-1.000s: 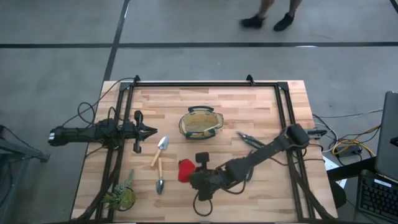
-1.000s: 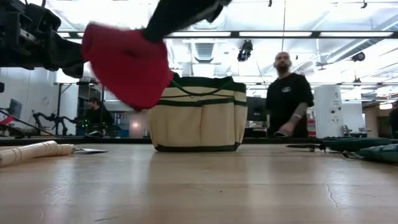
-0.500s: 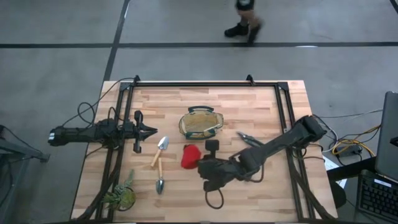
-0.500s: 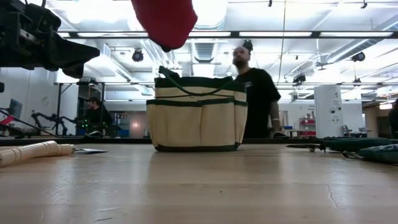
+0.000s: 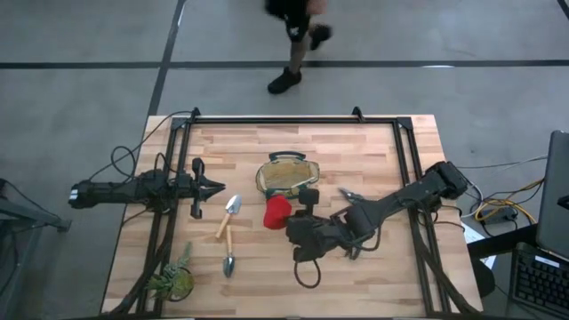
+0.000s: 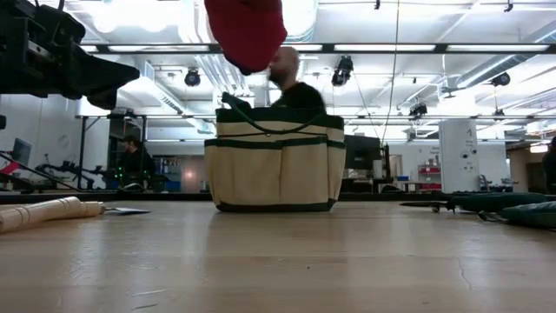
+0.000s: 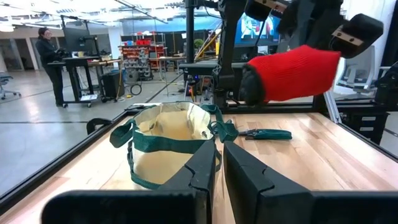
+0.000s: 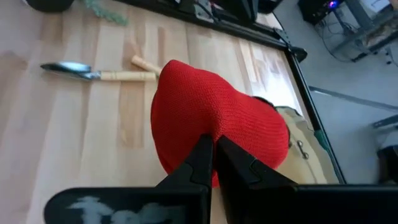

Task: Pick & Place Garden tools in Gardening bag
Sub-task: Put the red gloves into the light brown gardening bag

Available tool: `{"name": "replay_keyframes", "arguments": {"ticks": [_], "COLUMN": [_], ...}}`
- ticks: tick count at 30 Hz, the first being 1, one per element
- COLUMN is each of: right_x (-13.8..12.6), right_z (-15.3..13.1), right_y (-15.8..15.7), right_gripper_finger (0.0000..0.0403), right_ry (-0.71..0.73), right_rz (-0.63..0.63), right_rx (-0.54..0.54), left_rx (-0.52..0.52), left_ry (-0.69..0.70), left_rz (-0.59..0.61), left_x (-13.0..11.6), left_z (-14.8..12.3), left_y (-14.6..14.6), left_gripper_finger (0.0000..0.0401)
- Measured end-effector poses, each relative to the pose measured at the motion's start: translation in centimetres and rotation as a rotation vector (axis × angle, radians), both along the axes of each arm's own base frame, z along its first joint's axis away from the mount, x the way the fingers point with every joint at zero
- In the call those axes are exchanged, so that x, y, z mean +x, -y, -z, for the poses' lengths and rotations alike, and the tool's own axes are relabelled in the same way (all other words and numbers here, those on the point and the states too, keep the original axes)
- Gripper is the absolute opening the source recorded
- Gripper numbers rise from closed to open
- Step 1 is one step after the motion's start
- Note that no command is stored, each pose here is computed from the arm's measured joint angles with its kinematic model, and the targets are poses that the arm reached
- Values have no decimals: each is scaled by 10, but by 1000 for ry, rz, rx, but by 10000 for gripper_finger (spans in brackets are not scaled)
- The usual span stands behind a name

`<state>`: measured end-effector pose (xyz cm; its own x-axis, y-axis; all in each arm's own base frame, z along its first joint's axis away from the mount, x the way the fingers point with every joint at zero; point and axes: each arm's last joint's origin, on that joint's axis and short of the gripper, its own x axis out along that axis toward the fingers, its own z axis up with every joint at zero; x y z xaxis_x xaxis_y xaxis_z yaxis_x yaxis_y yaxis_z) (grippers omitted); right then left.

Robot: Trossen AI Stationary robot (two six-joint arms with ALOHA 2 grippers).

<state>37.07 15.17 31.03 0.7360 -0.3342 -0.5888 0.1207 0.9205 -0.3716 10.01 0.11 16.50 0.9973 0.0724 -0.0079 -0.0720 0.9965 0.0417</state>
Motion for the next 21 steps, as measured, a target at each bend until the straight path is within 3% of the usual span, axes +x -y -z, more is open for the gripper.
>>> {"name": "replay_keyframes", "arguments": {"ticks": [21], "right_x": [5], "right_z": [2], "right_y": [19], "right_gripper_finger": [8], "right_ry": [-31], "right_rz": [39], "right_rx": [-24], "left_rx": [0], "left_ry": [-1], "left_rz": [1], "left_x": [0], "left_z": [0], "left_y": [0], "left_gripper_finger": [37]}}
